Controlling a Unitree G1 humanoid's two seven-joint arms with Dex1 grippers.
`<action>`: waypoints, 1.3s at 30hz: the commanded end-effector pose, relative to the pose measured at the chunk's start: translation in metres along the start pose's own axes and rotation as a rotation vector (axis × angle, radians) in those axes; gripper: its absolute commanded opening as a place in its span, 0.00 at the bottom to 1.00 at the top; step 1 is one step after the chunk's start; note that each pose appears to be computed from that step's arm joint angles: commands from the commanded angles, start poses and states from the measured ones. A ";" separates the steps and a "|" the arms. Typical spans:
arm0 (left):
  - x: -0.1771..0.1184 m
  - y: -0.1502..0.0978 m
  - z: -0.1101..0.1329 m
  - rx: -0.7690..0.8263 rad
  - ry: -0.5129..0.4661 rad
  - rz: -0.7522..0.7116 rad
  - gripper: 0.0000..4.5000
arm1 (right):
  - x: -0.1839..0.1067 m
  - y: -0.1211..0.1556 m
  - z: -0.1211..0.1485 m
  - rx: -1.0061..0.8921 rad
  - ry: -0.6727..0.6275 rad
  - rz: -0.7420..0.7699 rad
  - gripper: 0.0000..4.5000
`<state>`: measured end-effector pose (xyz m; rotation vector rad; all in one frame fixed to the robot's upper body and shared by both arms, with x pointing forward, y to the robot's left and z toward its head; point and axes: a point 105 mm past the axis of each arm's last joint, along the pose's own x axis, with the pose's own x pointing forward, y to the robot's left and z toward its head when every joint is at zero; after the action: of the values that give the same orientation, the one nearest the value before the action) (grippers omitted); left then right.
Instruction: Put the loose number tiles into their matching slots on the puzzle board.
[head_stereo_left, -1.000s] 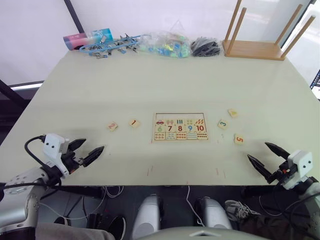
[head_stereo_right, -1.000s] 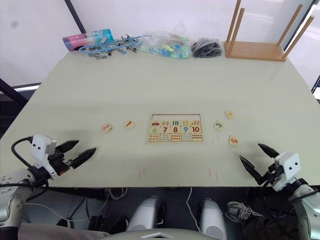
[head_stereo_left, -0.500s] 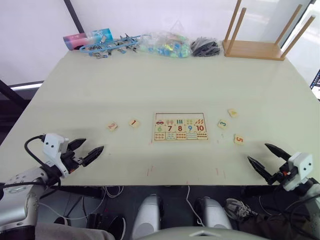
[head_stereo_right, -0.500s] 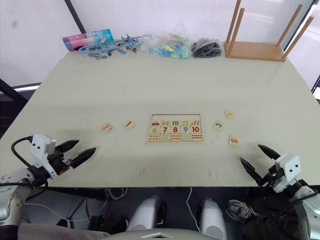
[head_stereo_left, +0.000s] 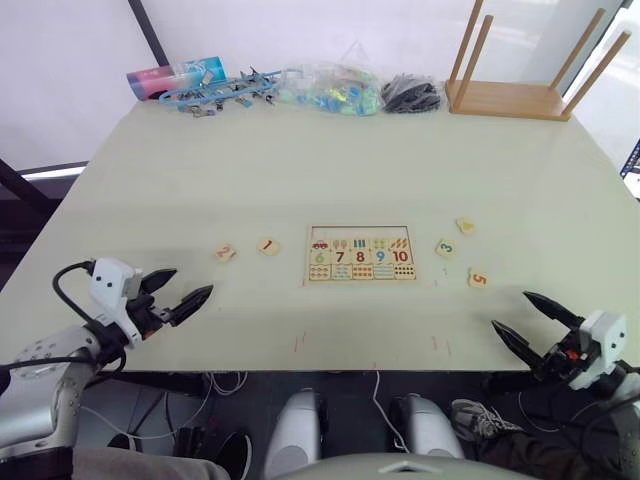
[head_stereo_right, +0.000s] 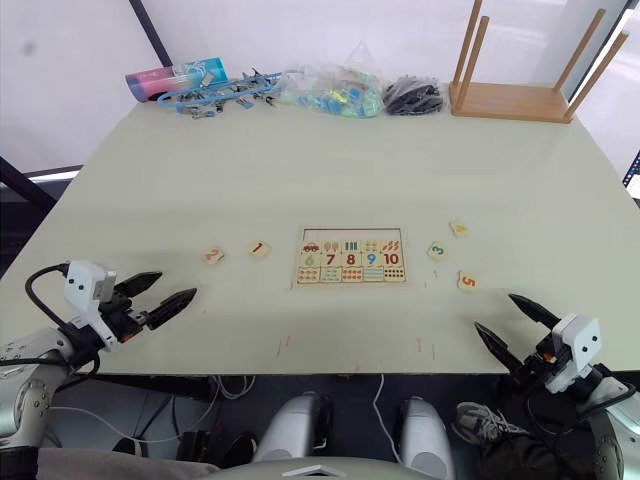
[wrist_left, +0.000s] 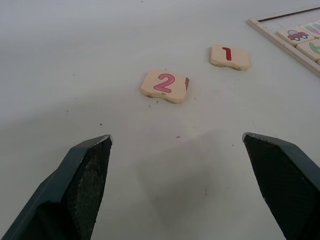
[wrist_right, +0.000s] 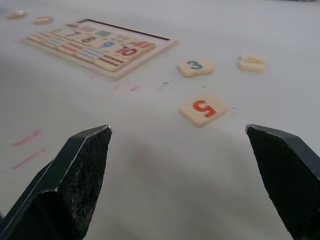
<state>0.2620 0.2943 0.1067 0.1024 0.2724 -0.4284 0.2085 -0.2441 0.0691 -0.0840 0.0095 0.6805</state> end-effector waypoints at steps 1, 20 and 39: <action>0.013 -0.015 0.027 0.035 -0.033 -0.037 0.99 | 0.002 0.007 0.013 -0.021 -0.045 0.070 1.00; 0.098 -0.060 0.038 0.102 0.069 0.005 0.99 | 0.005 0.019 0.034 -0.055 -0.141 0.179 1.00; 0.109 -0.063 0.018 0.096 0.156 -0.043 0.81 | 0.006 0.021 0.040 -0.066 -0.162 0.193 1.00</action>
<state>0.3376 0.1974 0.0960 0.2304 0.3937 -0.4504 0.2002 -0.2200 0.0926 -0.0553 -0.1078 0.8729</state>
